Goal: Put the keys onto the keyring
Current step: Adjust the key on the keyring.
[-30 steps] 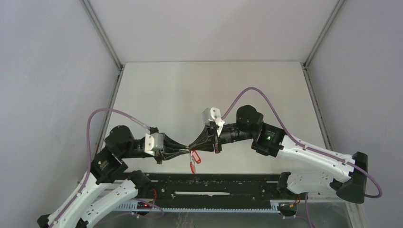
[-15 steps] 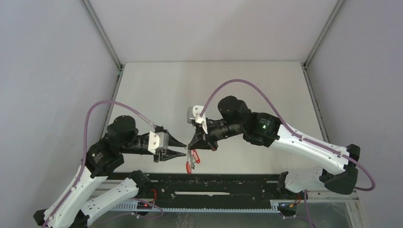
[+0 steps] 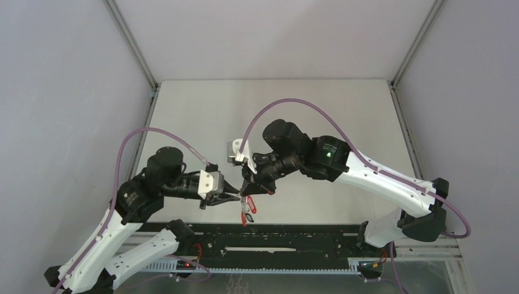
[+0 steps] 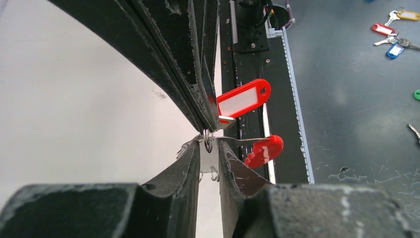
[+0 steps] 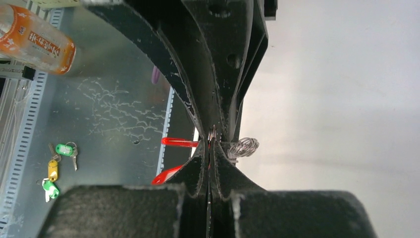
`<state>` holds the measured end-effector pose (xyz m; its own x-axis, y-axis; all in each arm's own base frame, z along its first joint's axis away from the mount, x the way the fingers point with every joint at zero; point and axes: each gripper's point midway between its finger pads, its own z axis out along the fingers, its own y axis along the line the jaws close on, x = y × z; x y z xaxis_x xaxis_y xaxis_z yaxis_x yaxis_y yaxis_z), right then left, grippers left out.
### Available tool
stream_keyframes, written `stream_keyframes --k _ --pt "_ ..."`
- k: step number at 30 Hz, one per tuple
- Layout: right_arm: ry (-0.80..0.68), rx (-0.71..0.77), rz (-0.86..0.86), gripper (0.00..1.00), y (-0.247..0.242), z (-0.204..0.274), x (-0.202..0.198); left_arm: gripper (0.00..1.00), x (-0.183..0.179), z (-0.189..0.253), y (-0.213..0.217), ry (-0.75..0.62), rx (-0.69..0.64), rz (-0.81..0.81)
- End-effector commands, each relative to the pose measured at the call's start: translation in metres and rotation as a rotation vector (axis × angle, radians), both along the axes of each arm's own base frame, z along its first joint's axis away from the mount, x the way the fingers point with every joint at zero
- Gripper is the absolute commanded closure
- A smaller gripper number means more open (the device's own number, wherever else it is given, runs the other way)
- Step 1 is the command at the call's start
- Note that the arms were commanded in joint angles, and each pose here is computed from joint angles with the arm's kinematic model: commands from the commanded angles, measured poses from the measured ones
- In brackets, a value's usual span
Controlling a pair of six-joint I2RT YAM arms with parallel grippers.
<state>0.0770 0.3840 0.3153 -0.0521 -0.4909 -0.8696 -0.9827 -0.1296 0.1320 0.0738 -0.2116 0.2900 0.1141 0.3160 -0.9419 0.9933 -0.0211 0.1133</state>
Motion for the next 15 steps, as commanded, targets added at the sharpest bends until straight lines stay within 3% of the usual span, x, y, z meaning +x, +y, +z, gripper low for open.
stream_keyframes --k 1,9,15 --pt "-0.018 0.005 0.026 1.00 0.0033 0.0144 -0.0040 0.74 -0.0017 0.0219 -0.0015 -0.056 -0.045 -0.019" --pt "-0.009 -0.015 0.030 1.00 0.0071 0.0153 -0.0053 0.75 -0.0034 0.0245 0.0005 -0.066 -0.053 -0.017" --pt "-0.008 -0.020 0.035 1.00 0.0118 0.0176 -0.0051 0.99 0.0002 0.0179 0.0011 -0.082 -0.034 -0.011"
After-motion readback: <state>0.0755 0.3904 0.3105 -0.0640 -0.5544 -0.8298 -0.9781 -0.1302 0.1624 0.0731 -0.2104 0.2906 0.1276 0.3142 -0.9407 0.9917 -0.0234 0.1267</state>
